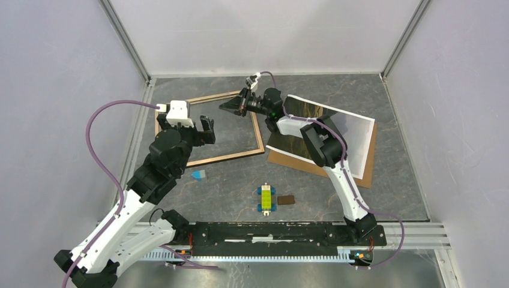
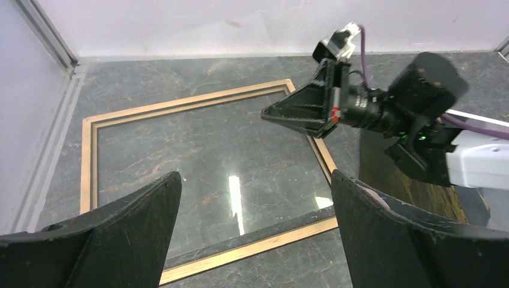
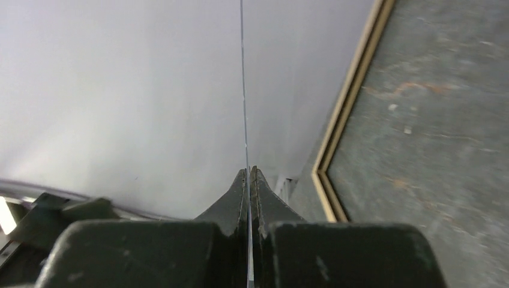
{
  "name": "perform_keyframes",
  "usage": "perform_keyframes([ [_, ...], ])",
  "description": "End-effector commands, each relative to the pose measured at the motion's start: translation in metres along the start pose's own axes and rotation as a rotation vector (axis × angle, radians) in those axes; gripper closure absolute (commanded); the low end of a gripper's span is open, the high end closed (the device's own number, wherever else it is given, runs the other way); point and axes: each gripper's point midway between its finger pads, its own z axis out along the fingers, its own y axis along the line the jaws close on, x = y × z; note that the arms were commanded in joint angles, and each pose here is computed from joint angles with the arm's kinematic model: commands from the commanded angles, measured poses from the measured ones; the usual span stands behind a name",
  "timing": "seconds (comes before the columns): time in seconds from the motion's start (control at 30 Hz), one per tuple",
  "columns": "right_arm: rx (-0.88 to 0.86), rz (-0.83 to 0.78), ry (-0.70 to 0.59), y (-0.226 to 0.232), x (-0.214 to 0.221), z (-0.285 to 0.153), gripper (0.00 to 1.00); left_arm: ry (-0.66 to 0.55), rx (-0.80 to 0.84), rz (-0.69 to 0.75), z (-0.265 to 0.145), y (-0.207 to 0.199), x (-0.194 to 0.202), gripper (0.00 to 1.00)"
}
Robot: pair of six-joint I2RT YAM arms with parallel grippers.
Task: Put the photo into the frame
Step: Place the photo frame item in the photo frame.
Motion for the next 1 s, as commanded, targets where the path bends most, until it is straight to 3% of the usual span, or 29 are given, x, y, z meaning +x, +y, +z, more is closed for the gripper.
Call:
perform_keyframes([
  [0.0, 0.099, -0.020, -0.014, -0.037, -0.016, 0.007, 1.00, -0.031, 0.000, -0.026, 0.003, -0.001, -0.007, 0.00],
  [0.33, 0.313, -0.055, -0.001, -0.095, -0.033, -0.024, 1.00, 0.009, -0.011, -0.010, 0.012, -0.003, 0.003, 0.00],
  [0.97, 0.317, -0.112, 0.050, -0.091, -0.032, -0.034, 1.00, 0.033, -0.035, 0.004, 0.021, 0.000, 0.009, 0.00],
])
